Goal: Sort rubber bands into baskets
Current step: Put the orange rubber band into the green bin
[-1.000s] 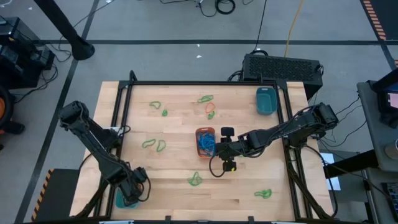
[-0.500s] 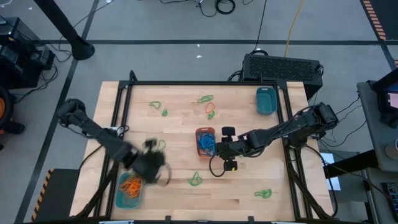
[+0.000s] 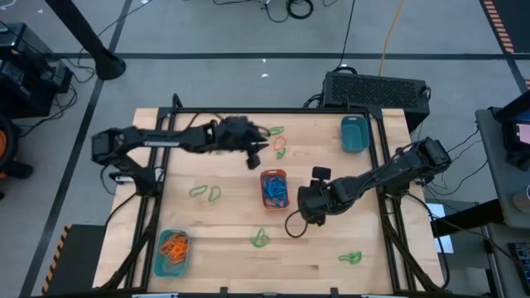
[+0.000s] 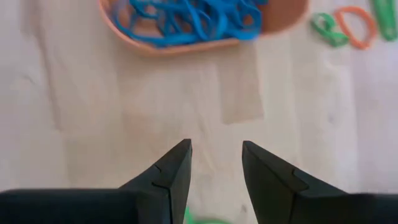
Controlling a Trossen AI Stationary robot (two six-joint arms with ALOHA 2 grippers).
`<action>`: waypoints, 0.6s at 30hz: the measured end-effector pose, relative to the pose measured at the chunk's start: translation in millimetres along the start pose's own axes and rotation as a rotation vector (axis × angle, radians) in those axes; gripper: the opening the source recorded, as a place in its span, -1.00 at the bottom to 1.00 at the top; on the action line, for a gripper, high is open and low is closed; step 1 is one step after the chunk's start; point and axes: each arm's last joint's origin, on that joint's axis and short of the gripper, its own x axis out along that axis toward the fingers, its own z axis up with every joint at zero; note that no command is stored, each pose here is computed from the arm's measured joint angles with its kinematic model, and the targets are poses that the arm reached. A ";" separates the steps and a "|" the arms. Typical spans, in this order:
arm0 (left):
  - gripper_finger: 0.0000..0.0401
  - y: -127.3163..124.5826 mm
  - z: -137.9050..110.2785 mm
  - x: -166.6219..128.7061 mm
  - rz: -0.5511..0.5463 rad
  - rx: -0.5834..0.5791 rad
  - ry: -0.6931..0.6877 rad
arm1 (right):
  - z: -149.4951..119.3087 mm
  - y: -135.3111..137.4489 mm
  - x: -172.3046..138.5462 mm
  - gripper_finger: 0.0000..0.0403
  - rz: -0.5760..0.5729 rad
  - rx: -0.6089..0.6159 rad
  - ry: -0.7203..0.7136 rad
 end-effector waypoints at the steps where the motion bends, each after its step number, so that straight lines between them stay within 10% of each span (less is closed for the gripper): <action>1: -0.55 5.7 1.9 7.4 -0.039 -0.014 -0.045 | -2.0 0.0 -0.6 -0.33 -0.023 -0.005 0.007; 6: -0.55 21.6 4.6 45.1 -0.118 -0.088 -0.119 | -7.1 -0.8 -2.0 -0.33 -0.086 -0.029 0.028; 18: -0.55 52.1 24.4 117.7 -0.133 -0.074 0.188 | -8.6 -2.7 4.1 -0.33 -0.089 -0.009 0.023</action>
